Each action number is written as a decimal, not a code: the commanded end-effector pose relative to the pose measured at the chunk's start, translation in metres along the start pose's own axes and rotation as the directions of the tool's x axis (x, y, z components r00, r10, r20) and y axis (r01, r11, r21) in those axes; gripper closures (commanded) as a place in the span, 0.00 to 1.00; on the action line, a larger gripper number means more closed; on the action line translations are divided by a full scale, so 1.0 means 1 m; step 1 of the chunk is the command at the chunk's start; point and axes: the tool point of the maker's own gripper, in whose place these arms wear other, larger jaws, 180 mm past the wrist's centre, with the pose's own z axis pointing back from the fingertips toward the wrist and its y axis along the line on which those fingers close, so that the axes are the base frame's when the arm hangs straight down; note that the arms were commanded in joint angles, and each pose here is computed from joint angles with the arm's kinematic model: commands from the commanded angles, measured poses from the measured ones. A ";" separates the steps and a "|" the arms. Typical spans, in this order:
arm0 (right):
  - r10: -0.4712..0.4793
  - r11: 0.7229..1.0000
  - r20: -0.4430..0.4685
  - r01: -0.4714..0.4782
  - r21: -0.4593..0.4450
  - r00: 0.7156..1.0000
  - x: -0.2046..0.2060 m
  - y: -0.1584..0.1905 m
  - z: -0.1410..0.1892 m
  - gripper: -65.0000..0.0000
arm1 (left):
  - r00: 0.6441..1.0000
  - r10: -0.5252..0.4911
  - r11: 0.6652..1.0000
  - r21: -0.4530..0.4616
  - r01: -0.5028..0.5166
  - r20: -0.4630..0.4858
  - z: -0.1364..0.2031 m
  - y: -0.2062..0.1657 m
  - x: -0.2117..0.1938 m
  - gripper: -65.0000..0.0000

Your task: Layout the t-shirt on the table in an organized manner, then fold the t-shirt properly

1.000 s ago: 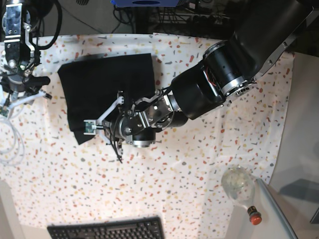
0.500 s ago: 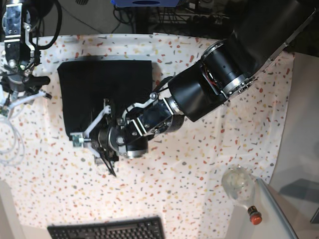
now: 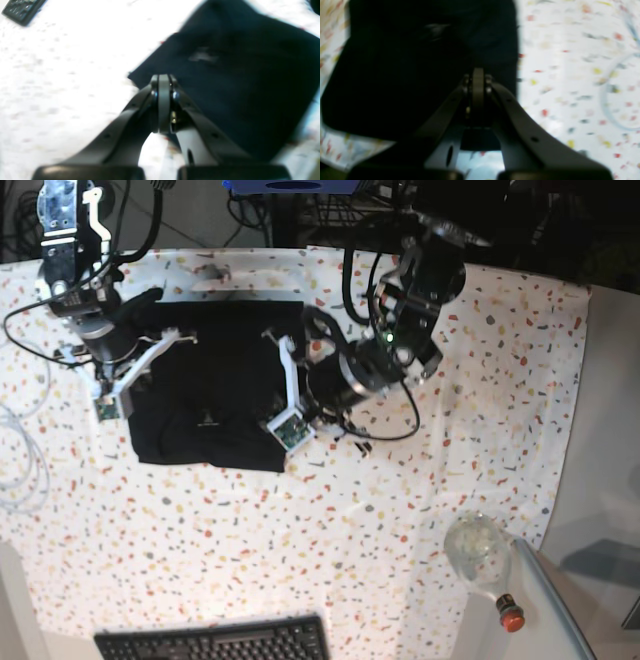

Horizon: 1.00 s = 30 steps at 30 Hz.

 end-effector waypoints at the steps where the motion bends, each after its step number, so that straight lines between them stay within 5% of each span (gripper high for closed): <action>1: 0.011 1.000 0.054 -0.012 0.010 0.998 0.012 0.003 0.005 1.00 | 0.998 0.010 1.000 -0.003 -0.009 0.070 0.006 -0.005 0.015 1.00; 5: 0.003 1.000 0.078 -0.005 0.021 0.997 0.003 0.008 0.008 1.00 | 0.998 0.055 0.998 -0.038 -0.054 0.033 0.011 -0.026 -0.012 1.00; 14: -0.034 0.999 -0.065 0.035 0.015 0.997 -0.053 0.002 -0.016 1.00 | 0.988 0.109 0.990 -0.072 -0.117 -0.113 -0.007 -0.032 -0.068 1.00; 26: -0.054 0.998 -0.116 0.055 0.005 0.992 -0.078 -0.002 -0.022 1.00 | 0.984 0.117 0.990 -0.065 -0.127 -0.134 -0.015 -0.023 -0.073 1.00; 30: -0.041 0.999 -0.021 0.041 -0.012 0.999 -0.046 -0.008 -0.006 1.00 | 0.995 0.085 0.996 -0.032 -0.087 -0.051 -0.002 -0.013 -0.044 1.00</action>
